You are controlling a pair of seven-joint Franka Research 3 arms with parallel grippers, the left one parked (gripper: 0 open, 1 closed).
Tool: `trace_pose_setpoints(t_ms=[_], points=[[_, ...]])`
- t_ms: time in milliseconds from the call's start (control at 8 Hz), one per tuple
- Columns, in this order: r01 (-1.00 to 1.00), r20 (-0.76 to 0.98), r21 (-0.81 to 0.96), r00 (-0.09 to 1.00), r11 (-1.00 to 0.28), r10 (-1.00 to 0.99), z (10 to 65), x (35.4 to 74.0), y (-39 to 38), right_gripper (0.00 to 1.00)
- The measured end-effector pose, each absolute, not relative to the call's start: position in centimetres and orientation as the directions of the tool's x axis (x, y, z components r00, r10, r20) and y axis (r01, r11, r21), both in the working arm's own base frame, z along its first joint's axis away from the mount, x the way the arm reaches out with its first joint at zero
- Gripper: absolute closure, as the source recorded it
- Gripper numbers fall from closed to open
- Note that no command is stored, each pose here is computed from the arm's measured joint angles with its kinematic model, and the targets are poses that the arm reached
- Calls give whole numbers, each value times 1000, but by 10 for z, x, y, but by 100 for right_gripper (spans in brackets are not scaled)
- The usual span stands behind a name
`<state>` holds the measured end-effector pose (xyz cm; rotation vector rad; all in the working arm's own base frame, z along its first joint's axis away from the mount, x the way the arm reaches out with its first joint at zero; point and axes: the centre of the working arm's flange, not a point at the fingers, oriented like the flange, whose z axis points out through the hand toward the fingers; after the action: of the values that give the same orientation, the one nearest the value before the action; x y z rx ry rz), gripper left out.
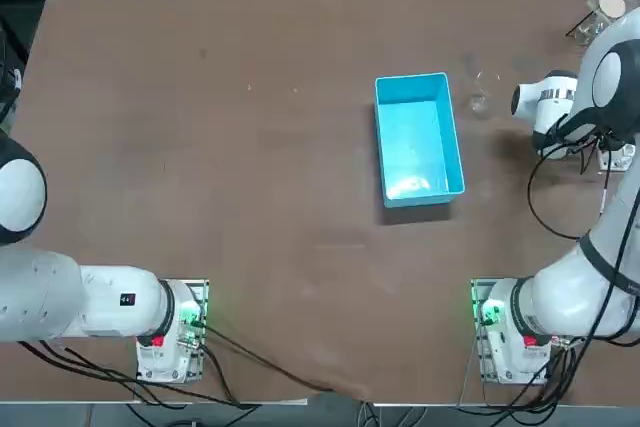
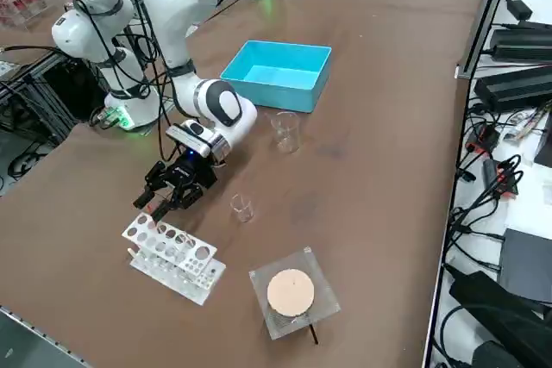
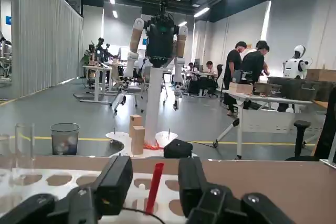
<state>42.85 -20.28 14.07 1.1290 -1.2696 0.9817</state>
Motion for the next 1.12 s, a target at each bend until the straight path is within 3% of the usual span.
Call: trace_pose_setpoints(t_ms=[1125], points=[[-979,996,75,65,189,-61,136,429,-206,54]])
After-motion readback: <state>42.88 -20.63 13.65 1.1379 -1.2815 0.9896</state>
